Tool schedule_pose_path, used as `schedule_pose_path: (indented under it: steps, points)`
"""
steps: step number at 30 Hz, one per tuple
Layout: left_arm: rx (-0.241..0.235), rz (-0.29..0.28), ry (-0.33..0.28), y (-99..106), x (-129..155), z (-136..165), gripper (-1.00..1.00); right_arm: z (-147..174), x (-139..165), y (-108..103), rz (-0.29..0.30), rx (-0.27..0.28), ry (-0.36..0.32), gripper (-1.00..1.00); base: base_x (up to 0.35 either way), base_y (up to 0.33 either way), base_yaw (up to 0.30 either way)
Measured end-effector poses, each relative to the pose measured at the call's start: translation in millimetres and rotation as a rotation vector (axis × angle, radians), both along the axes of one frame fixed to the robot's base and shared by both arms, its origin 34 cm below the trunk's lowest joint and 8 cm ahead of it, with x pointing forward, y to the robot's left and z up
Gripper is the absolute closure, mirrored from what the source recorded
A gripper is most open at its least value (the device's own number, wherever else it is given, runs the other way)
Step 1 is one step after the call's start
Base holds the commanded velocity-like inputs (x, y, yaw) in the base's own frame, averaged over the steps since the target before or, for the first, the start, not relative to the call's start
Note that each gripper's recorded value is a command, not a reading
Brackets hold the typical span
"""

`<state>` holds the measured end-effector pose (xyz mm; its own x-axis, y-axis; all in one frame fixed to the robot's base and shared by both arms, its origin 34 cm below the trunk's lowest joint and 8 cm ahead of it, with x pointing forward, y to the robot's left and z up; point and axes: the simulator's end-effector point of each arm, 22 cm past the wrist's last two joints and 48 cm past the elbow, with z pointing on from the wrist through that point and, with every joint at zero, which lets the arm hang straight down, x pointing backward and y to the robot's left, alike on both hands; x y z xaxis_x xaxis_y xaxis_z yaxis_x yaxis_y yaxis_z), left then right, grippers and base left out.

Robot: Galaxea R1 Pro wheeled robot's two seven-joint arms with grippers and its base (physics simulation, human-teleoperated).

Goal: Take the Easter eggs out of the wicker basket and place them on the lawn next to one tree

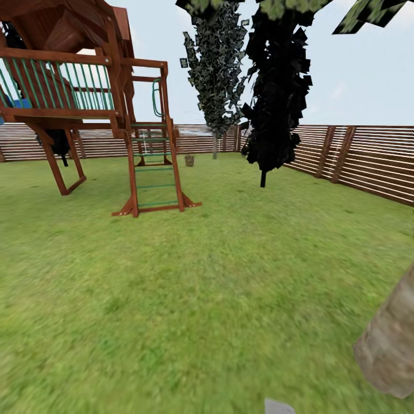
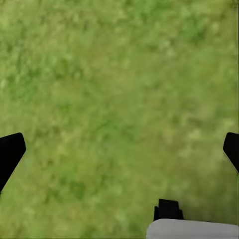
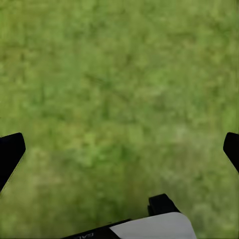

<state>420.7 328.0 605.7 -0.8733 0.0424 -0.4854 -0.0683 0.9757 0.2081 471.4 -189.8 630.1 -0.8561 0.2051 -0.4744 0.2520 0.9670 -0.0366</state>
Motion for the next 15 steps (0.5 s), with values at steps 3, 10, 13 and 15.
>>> schedule_pose_path:
  steps: [3, 10, 13, 15]
  points:
    - [-0.001, 0.0, 0.0, -0.5, 0.0, -0.1, -1.0, 0.1, 0.2, -0.1, 0.002, -0.002, -0.001, -1.0, 0.332, 0.0, -0.22]
    - [-0.001, 0.0, -0.001, -0.5, 0.1, 0.0, -1.0, 0.2, 0.4, 0.0, 0.005, -0.003, -0.001, -1.0, 0.331, 0.0, -0.074]
    - [0.0, 0.0, -0.001, -0.2, 0.1, 0.1, -1.0, 0.2, 0.4, 0.0, 0.005, -0.003, -0.001, -1.0, 0.331, 0.0, -0.006]
    - [0.0, 0.0, -0.001, -0.3, 0.1, 0.0, -1.0, 0.3, 0.5, 0.0, 0.005, -0.003, -0.002, -1.0, 0.331, 0.0, -0.002]
